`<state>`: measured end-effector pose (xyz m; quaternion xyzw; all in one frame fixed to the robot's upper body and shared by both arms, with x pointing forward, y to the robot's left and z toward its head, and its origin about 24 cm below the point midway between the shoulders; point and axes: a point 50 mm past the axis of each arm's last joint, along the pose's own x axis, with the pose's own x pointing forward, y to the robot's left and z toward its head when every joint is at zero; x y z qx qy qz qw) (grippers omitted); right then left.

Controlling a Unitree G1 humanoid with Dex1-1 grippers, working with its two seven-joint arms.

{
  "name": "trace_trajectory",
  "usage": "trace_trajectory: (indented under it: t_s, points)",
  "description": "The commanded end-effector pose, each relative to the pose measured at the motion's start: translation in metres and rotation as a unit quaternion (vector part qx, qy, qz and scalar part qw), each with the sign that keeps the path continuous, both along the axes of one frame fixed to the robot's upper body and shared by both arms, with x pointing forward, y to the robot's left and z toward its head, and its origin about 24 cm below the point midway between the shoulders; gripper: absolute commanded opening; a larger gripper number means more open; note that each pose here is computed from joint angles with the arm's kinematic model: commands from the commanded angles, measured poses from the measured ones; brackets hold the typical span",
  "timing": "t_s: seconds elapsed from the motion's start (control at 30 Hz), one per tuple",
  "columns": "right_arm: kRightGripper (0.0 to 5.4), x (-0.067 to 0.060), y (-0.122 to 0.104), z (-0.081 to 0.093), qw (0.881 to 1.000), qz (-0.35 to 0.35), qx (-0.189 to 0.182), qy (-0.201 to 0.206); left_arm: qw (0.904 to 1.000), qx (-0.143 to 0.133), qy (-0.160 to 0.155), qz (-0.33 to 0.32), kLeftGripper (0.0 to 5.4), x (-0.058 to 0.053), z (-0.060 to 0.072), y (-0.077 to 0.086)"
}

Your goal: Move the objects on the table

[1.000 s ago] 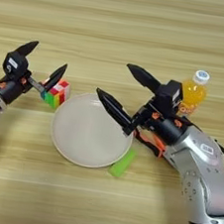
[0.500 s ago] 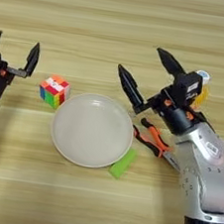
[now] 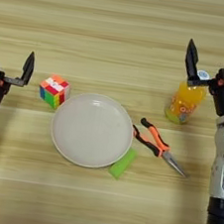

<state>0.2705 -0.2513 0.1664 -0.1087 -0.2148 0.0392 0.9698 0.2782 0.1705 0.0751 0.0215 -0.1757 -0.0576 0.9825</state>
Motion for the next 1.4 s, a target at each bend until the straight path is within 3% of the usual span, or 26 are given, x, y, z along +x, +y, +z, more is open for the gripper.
trace_trajectory:
  t_s: [0.03,0.27,0.53,1.07,1.4]
  points:
    - [5.40,0.008,-0.002,-0.011,0.998,0.009,0.024,0.049,1.0000,0.004,0.000,0.001,5.38,0.000,-0.001,0.000]
    - [5.40,0.018,-0.005,-0.042,0.987,0.017,0.059,0.148,1.0000,0.002,0.000,0.002,5.38,0.001,-0.001,0.001]
    - [5.40,0.020,-0.007,-0.057,0.980,0.015,0.060,0.190,1.0000,0.000,-0.001,0.003,5.38,0.001,-0.001,0.002]
    - [3.34,0.021,-0.007,-0.069,0.975,0.020,0.055,0.216,1.0000,-0.003,-0.004,-0.001,5.40,0.001,0.001,0.001]
    - [3.01,0.022,-0.009,-0.073,0.973,0.017,0.053,0.223,1.0000,-0.006,-0.006,-0.003,5.40,0.001,0.002,0.001]
